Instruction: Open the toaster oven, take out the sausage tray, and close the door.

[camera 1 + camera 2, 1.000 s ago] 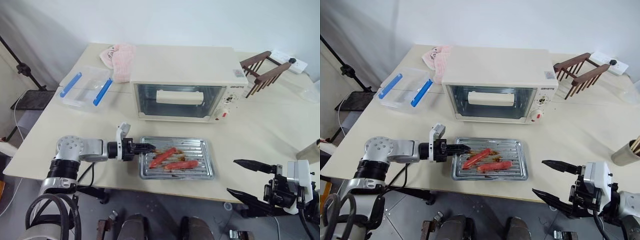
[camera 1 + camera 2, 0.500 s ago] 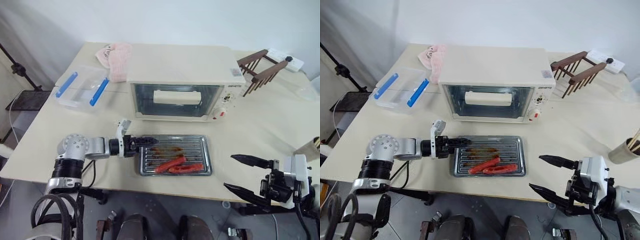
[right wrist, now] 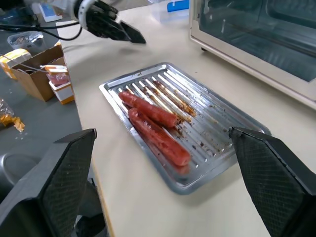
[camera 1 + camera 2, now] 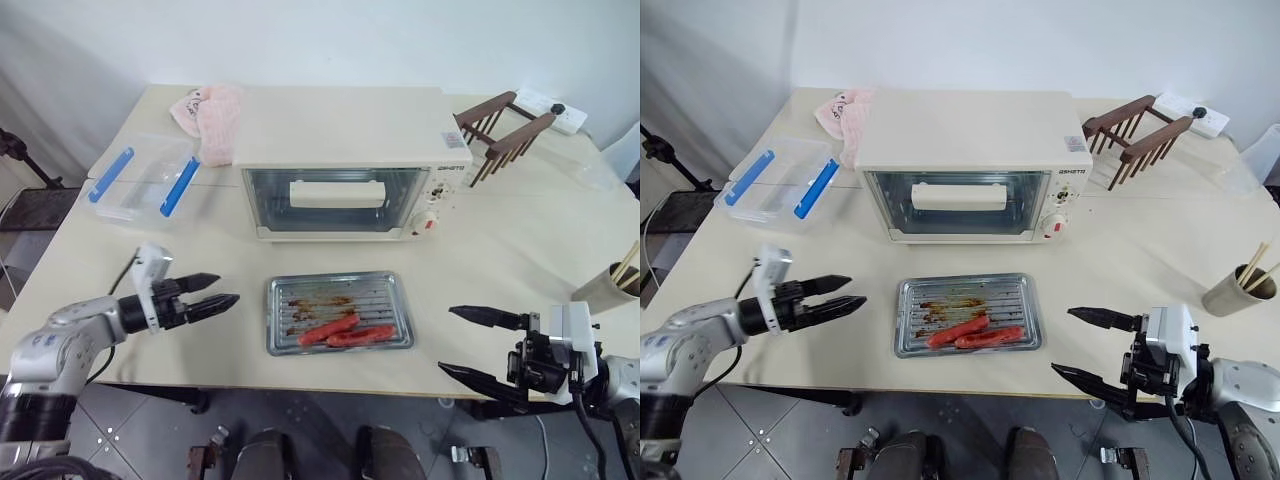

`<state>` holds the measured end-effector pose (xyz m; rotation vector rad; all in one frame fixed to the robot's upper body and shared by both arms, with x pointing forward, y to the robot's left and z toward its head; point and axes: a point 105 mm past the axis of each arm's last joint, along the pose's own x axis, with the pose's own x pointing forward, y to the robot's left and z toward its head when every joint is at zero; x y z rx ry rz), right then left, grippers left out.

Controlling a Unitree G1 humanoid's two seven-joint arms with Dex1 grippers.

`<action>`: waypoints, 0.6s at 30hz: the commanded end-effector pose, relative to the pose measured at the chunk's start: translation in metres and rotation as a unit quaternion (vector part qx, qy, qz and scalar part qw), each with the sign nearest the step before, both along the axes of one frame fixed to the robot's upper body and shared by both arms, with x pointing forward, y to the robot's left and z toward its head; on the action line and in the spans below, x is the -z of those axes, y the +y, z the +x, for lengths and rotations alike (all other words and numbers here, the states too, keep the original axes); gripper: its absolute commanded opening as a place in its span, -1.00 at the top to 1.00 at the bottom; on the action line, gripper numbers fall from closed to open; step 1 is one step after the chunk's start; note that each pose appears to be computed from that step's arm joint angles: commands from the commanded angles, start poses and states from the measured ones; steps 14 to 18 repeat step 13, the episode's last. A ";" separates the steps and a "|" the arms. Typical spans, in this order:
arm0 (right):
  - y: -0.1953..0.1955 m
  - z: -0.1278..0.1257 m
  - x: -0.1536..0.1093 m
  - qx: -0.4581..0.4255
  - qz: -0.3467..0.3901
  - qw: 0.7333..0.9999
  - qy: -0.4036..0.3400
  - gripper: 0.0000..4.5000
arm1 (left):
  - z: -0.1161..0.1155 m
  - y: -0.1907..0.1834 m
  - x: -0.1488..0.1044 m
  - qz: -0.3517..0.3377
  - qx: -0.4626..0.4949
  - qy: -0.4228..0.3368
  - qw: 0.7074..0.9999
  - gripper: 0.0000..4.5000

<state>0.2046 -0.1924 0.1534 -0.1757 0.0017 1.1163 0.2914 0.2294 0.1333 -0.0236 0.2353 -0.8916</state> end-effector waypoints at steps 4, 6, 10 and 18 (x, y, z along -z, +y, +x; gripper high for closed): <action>-0.005 0.004 -0.004 -0.014 -0.014 0.999 -0.031 -1.00 | -0.024 0.028 -0.032 0.121 0.027 -0.208 0.970 -0.99; -0.009 0.015 -0.009 -0.014 -0.019 0.999 -0.049 -1.00 | -0.030 0.029 -0.036 0.135 0.031 -0.237 0.962 -0.99; -0.013 0.025 -0.013 -0.014 -0.028 0.996 -0.079 -1.00 | -0.038 0.031 -0.032 0.135 0.037 -0.223 0.965 -0.99; -0.016 0.030 -0.012 -0.009 -0.029 0.996 -0.086 -1.00 | -0.044 0.033 -0.025 0.133 0.046 -0.195 0.971 -0.99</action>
